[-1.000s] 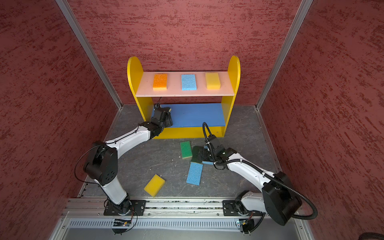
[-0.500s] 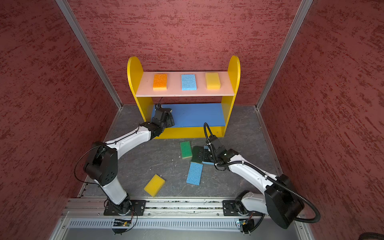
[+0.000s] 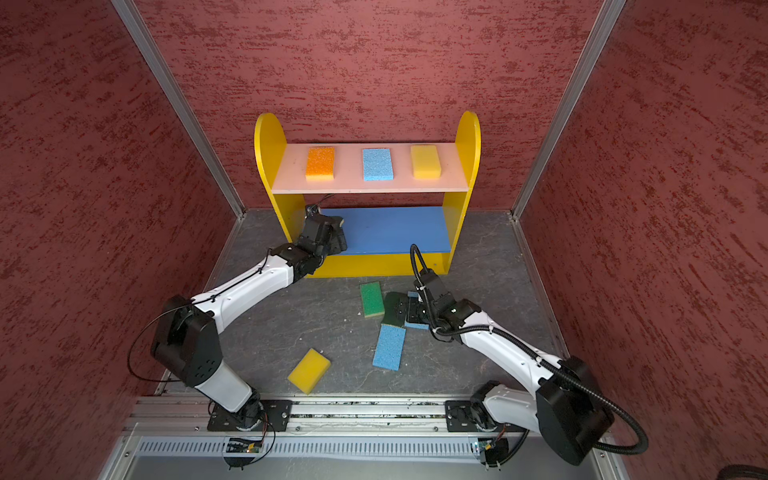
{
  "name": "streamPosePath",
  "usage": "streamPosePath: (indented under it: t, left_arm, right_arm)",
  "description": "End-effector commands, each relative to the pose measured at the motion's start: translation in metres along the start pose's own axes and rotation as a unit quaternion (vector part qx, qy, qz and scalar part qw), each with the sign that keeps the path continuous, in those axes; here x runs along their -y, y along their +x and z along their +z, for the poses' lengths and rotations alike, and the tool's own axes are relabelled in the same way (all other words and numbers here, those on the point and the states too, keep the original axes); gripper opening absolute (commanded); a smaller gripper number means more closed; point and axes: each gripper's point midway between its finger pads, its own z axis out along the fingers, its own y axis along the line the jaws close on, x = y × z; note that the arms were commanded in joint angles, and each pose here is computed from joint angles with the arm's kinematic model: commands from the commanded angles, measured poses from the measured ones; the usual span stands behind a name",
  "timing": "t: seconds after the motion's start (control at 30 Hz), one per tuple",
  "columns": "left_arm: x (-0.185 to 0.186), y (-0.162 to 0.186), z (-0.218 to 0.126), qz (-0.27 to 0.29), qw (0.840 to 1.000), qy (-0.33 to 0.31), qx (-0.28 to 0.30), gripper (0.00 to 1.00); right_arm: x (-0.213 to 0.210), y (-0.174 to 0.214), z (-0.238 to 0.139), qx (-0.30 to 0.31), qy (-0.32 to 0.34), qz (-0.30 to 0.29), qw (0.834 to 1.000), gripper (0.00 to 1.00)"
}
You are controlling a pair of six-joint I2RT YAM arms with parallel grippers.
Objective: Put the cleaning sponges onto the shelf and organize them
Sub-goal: 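Open the left gripper to release the sponge on the blue shelf, then withdraw the left gripper and lower it over the yellow sponge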
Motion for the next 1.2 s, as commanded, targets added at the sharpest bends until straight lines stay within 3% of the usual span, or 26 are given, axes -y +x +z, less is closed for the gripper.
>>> streamPosePath:
  t: [0.0,0.23,0.37,0.57,0.8,0.97,1.17]
  left_arm:
    - [-0.016,0.010,-0.026,0.013,1.000,-0.020,-0.001,0.88]
    - [-0.057,0.068,-0.082,0.078,0.992,-0.073,-0.061,0.90]
    - [-0.084,0.106,-0.119,0.091,0.981,-0.103,-0.134,0.90]
    - [-0.095,0.166,-0.161,0.091,0.964,-0.096,-0.232,0.91]
    - [-0.102,0.228,-0.184,0.142,0.935,-0.104,-0.306,0.93]
    - [-0.104,0.253,-0.195,0.169,0.925,-0.075,-0.333,0.95]
    - [-0.086,0.289,-0.203,0.173,0.911,0.035,-0.373,0.98]
  right_arm:
    - [0.007,-0.001,-0.004,0.009,0.010,-0.003,1.000,0.99]
    - [0.007,-0.001,-0.011,0.017,0.009,-0.007,1.000,0.99]
    - [0.007,0.000,-0.014,0.023,0.004,-0.003,1.000,0.99]
    - [0.008,0.001,-0.017,0.032,-0.005,0.004,0.999,0.99]
    - [0.005,0.001,-0.017,0.033,-0.013,0.004,0.999,0.99]
    - [0.004,0.001,-0.018,0.035,-0.017,0.008,0.999,0.99]
    - [0.002,0.004,-0.015,0.032,-0.028,0.018,0.999,0.99]
